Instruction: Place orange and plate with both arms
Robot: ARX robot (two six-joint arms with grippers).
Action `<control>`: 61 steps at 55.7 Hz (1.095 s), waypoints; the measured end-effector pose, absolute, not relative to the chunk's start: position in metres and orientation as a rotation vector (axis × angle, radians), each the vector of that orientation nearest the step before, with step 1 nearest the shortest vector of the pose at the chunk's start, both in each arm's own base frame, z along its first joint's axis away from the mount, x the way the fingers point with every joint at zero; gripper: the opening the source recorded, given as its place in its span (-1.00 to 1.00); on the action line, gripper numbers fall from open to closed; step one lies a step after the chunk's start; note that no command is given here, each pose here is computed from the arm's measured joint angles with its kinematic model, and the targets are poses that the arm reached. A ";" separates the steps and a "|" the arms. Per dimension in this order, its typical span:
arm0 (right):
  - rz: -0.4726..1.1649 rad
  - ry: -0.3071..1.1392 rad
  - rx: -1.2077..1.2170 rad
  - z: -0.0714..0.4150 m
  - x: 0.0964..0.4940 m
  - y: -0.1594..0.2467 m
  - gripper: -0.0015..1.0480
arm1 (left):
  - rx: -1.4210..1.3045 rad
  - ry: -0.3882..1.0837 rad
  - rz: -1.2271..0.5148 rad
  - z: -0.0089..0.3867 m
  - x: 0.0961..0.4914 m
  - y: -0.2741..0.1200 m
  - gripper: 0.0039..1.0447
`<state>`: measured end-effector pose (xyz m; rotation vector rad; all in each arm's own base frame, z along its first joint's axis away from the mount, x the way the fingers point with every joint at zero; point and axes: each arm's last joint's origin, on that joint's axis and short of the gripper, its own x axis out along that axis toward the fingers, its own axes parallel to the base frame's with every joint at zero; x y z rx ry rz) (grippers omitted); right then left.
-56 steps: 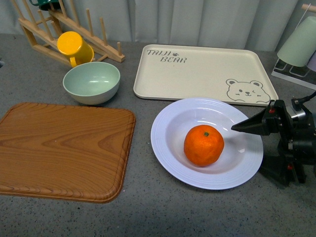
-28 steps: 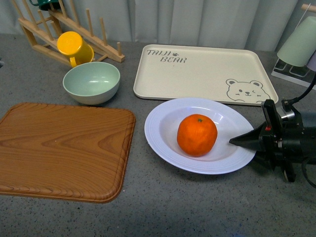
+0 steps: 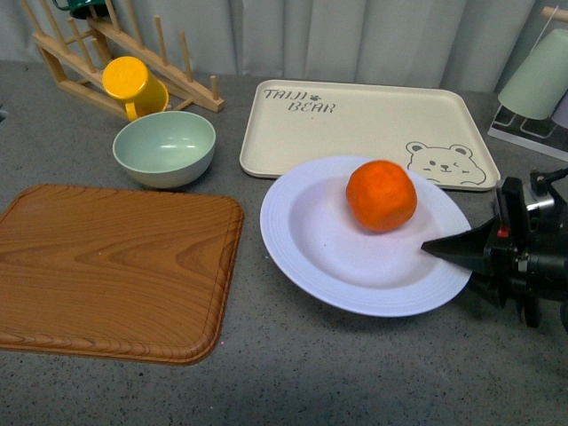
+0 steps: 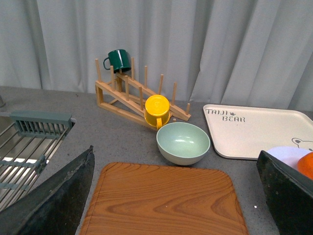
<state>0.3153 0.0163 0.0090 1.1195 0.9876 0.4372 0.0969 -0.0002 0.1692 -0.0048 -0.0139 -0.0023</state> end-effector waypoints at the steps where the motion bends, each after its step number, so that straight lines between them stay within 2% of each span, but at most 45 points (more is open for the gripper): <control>1: 0.443 0.969 1.119 0.012 0.316 0.016 -0.92 | -0.005 -0.014 -0.002 0.169 0.097 0.000 0.88; 21: 0.331 0.698 1.088 0.036 0.344 0.016 -0.92 | -0.005 -0.014 -0.002 0.169 0.097 0.000 0.88; 29: 0.245 0.606 1.125 0.044 0.366 0.033 -0.92 | -0.005 -0.014 -0.002 0.169 0.097 0.000 0.88; 41: 0.126 0.587 1.198 0.039 0.401 0.077 -0.92 | -0.005 -0.014 -0.002 0.169 0.097 0.000 0.88; 61: -0.020 0.636 1.274 0.020 0.439 0.114 -0.92 | -0.005 -0.014 -0.002 0.169 0.097 0.000 0.88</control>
